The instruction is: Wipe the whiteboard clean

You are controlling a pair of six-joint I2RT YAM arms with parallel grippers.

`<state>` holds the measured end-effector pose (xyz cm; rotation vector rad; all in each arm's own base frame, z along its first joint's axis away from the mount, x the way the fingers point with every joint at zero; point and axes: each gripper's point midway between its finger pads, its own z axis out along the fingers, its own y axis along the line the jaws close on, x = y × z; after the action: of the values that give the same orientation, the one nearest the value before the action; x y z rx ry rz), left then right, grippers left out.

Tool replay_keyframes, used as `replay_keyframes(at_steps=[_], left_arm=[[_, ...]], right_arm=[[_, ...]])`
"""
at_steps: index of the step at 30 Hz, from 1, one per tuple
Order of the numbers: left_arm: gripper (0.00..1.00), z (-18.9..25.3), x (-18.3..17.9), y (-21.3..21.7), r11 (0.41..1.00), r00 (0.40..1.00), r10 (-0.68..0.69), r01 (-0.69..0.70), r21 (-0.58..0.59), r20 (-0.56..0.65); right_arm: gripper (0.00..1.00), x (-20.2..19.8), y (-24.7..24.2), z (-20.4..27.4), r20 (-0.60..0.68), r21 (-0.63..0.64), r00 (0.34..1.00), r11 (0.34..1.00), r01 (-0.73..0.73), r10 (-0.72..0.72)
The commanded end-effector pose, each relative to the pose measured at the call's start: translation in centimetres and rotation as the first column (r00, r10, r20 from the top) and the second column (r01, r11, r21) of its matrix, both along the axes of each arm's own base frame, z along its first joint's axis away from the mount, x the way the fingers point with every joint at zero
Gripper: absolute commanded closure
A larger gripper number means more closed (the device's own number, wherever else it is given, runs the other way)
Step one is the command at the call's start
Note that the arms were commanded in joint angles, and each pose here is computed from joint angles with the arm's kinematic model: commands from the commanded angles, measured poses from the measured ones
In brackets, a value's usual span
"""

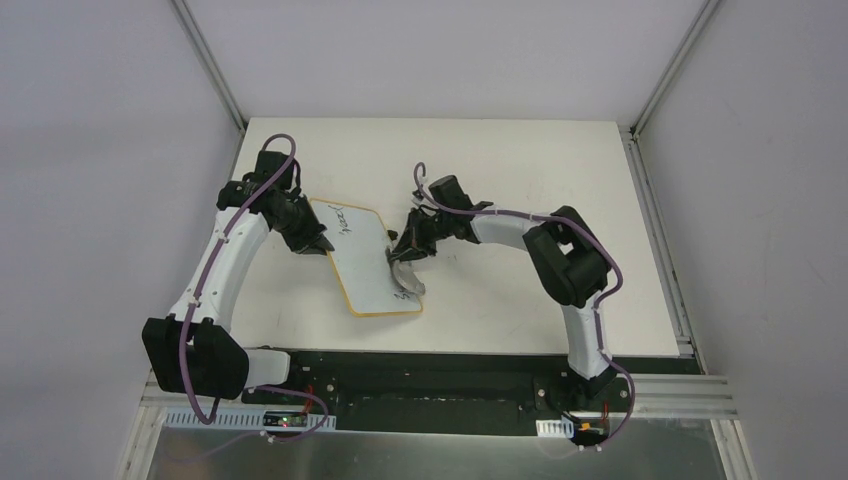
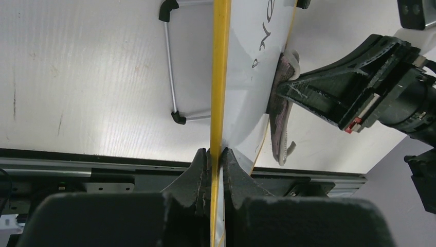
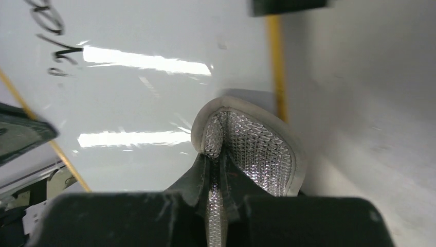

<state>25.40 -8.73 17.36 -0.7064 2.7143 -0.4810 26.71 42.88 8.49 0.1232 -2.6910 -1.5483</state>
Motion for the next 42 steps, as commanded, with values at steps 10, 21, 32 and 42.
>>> replay_keyframes(at_steps=[10,21,32,42], left_arm=[[1.0,-2.5,-1.5,-1.7,0.997,0.993,-0.057,0.052,-0.053,-0.105],[1.0,-2.9,-1.6,-1.6,0.998,0.993,-0.05,0.045,-0.049,-0.108],[1.0,-2.7,-1.2,-1.9,0.998,0.996,-0.035,0.03,-0.064,-0.085],[1.0,-2.7,-1.3,-2.0,0.997,0.995,-0.038,0.032,-0.073,-0.093]], right_arm=[[1.0,-5.3,0.2,2.7,0.195,-0.252,0.955,0.953,-0.17,0.222],[1.0,-11.8,5.1,9.5,0.232,-0.066,0.927,0.955,-0.288,0.295],[1.0,-11.2,-6.2,-3.1,0.061,-0.265,0.987,0.956,-0.126,0.147],[1.0,-9.6,-6.4,-0.9,0.147,-0.319,0.976,0.942,-0.105,0.159]])
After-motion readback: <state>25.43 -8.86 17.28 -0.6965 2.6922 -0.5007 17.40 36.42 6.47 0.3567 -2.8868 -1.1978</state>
